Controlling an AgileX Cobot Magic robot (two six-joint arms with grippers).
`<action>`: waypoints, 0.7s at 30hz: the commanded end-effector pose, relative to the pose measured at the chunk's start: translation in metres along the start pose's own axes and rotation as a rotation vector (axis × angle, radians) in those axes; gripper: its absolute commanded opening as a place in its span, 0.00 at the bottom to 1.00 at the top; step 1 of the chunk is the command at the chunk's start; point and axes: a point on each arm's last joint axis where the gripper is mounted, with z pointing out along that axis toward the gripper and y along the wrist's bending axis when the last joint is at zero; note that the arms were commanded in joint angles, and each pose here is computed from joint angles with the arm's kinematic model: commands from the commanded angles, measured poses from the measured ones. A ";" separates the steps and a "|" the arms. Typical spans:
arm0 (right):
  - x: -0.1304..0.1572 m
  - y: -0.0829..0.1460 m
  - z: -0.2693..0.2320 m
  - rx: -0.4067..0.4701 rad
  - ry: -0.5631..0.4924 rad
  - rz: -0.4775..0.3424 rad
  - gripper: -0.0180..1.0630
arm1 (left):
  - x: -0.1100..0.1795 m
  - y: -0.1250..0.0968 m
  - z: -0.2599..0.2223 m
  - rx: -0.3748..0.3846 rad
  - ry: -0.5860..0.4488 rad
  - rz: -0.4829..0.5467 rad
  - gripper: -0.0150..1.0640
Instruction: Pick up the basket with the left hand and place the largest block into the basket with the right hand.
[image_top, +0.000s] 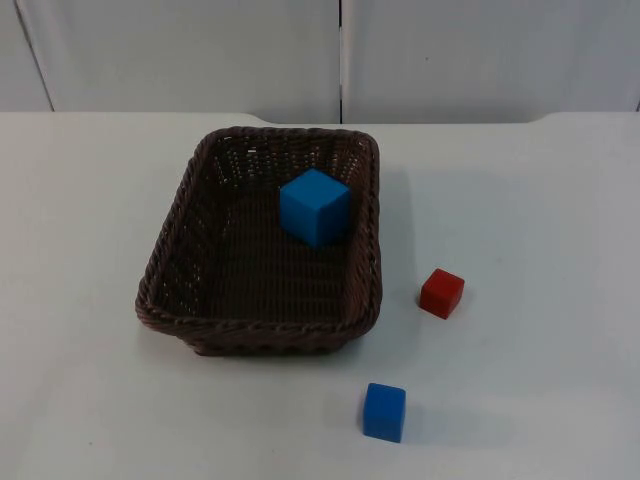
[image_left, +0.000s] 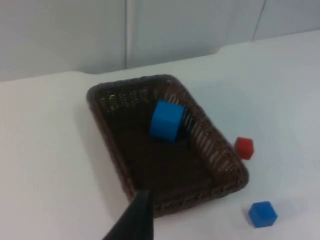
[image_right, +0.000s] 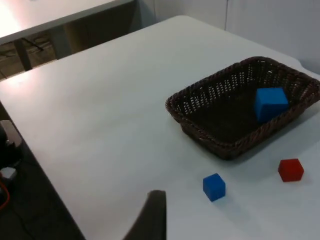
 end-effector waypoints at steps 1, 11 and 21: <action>0.007 0.000 -0.003 0.012 -0.008 -0.006 0.78 | 0.008 0.002 -0.012 -0.045 -0.015 -0.006 0.99; 0.017 0.001 -0.011 0.031 -0.066 0.000 0.78 | 0.032 0.007 -0.049 -0.165 -0.087 0.034 0.99; 0.018 0.000 -0.011 0.040 -0.060 0.012 0.78 | 0.043 0.014 -0.051 -0.246 -0.006 -0.033 0.99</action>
